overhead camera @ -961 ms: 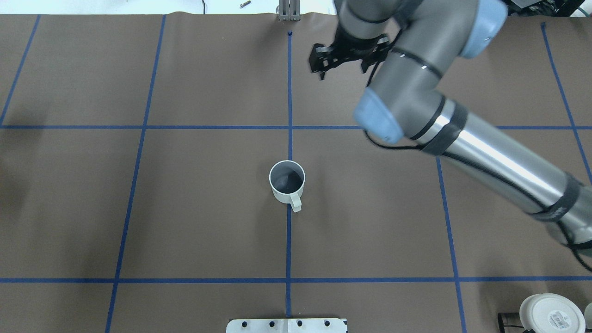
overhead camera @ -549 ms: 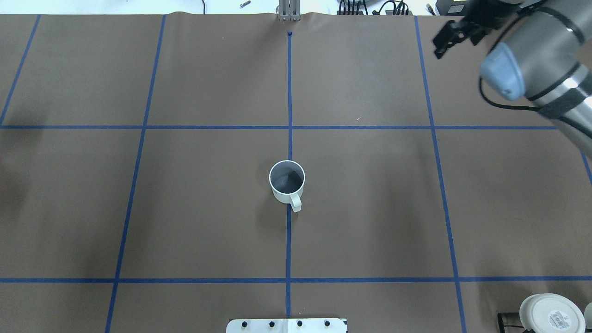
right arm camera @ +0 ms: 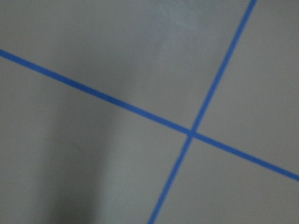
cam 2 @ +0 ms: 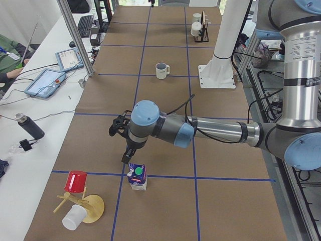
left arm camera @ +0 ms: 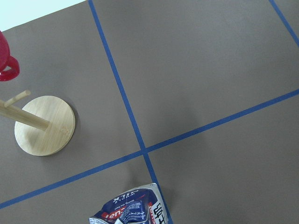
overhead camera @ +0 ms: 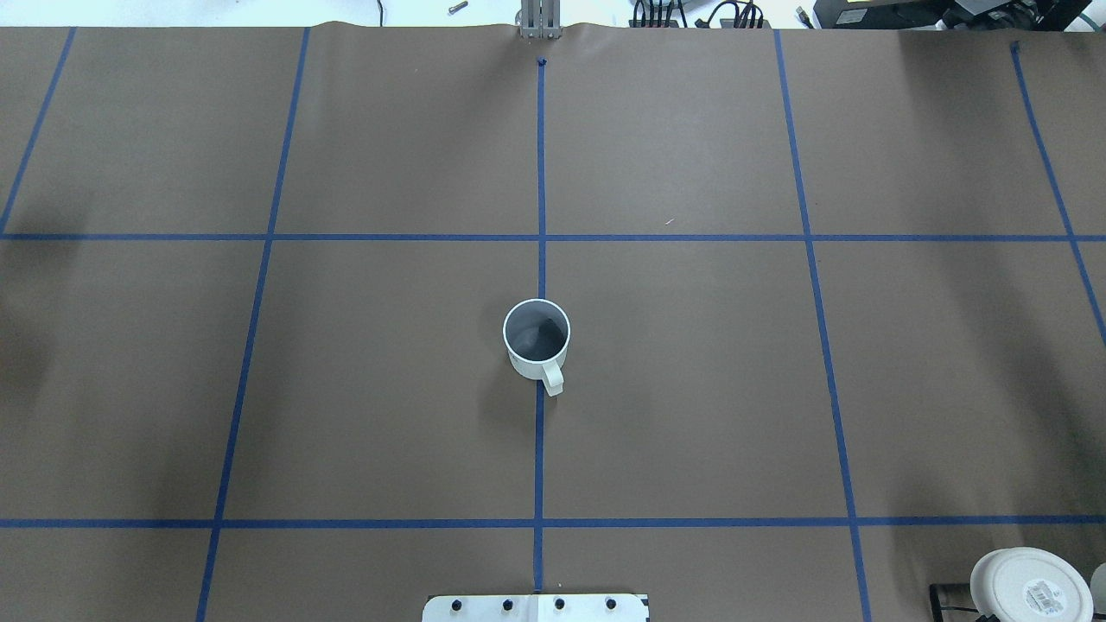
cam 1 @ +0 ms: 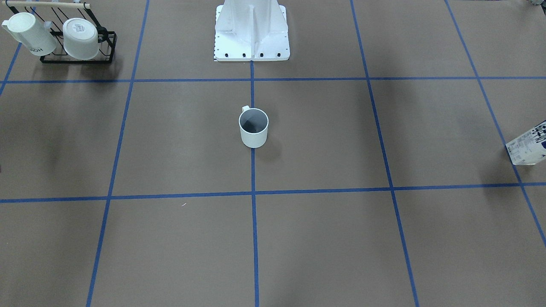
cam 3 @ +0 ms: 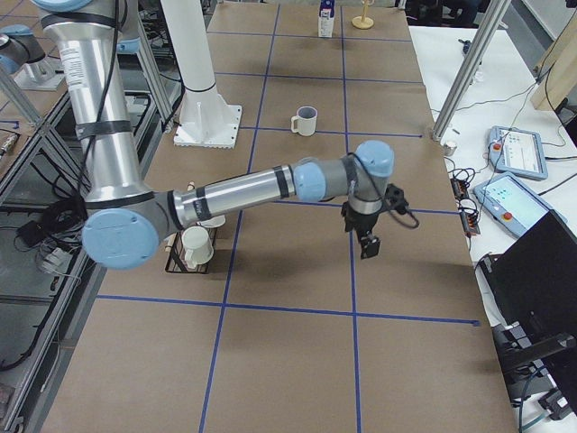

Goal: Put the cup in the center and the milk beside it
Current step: 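Grasp the blue milk carton with the left gripper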

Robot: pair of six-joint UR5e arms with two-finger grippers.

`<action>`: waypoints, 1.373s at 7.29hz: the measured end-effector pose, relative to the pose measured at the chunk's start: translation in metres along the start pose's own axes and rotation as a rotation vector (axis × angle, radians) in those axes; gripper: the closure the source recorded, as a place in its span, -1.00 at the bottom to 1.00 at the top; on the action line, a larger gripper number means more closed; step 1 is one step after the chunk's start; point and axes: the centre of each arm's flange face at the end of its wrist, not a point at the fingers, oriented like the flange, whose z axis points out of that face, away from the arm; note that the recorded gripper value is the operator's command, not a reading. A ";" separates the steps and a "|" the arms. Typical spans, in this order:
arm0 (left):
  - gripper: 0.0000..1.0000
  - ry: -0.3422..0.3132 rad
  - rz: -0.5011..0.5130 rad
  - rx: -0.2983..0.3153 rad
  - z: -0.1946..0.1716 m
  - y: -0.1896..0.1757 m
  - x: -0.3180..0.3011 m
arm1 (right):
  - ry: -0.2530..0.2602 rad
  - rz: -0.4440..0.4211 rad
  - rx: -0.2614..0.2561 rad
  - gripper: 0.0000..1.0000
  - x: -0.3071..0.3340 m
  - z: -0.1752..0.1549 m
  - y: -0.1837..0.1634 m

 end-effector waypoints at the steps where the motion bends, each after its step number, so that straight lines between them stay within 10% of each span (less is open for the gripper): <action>1: -0.98 0.001 -0.007 -0.008 0.004 0.003 -0.004 | 0.022 0.045 -0.017 -1.00 0.028 0.006 0.044; 10: -0.96 0.017 -0.186 -0.060 0.089 0.034 -0.048 | -0.018 0.108 -0.037 -1.00 0.054 0.024 0.081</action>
